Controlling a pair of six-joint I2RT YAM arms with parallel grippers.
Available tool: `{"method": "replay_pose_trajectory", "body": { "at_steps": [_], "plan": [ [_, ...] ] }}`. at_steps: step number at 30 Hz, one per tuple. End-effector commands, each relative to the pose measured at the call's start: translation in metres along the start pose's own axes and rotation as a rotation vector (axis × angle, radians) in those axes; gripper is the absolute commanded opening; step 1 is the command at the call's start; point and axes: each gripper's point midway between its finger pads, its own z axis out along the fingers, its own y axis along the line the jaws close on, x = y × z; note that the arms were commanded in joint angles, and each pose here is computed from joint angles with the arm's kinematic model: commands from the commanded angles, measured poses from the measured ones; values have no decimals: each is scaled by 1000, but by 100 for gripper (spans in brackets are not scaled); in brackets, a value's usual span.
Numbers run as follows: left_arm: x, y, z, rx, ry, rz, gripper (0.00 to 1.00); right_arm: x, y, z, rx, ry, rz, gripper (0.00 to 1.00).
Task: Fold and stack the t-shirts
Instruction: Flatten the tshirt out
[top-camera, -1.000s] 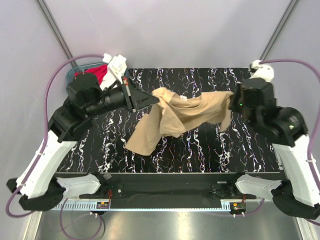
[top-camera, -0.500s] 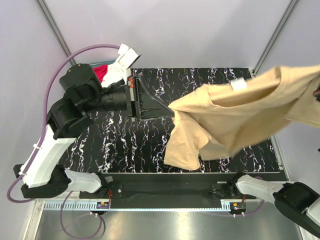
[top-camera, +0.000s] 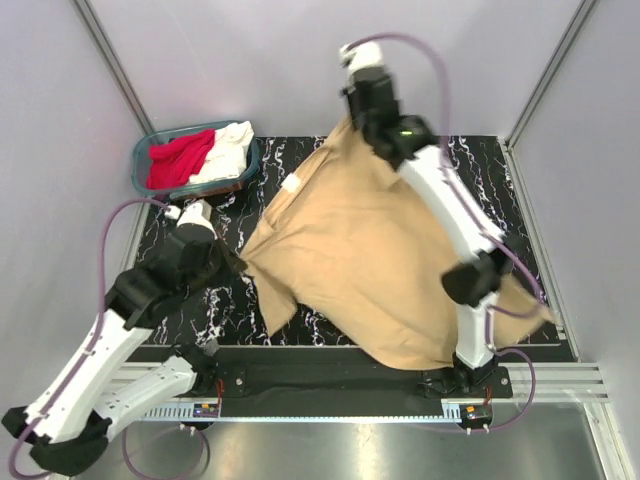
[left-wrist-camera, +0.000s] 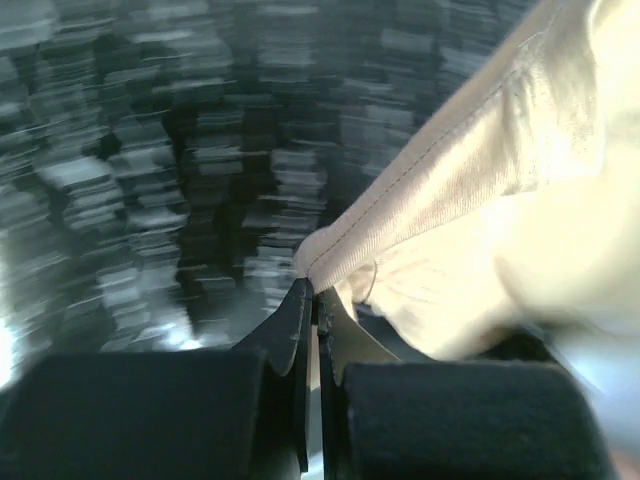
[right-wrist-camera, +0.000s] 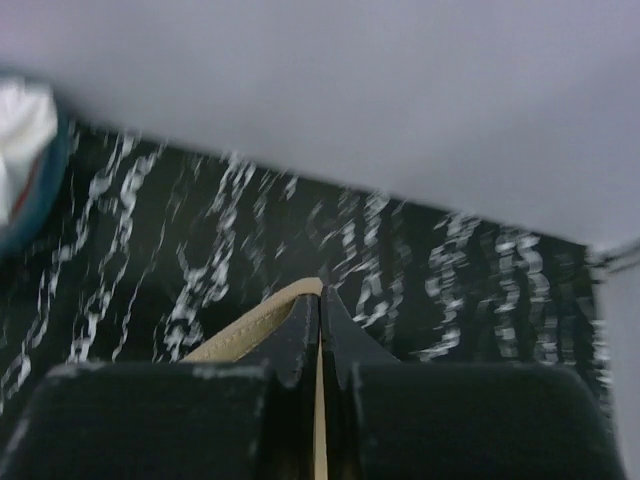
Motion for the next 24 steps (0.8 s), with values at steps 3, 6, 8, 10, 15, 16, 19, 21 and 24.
{"method": "replay_pose_trajectory", "body": {
  "at_steps": [3,6,8,10,15,16,19,21,24],
  "plan": [
    [7,105,27,-440,-28,-55,27,101,95,67,-257,217,32,17],
    [21,137,39,-584,56,-7,68,168,119,60,-322,460,56,50],
    [20,144,33,-633,80,12,78,198,118,38,-316,615,82,61],
    [13,139,28,-609,72,41,81,226,108,11,-285,754,84,62],
    [-5,91,28,-375,57,75,77,265,72,-78,-239,927,170,71],
    [0,75,40,-279,86,70,76,306,61,-96,-179,1005,165,76],
    [14,40,71,-87,169,31,72,342,32,-142,-109,1034,226,77],
    [33,35,91,-45,231,2,72,348,22,-155,-53,1011,348,74],
    [57,31,126,-44,329,-1,73,380,9,-175,50,1046,429,68]
  ]
}}
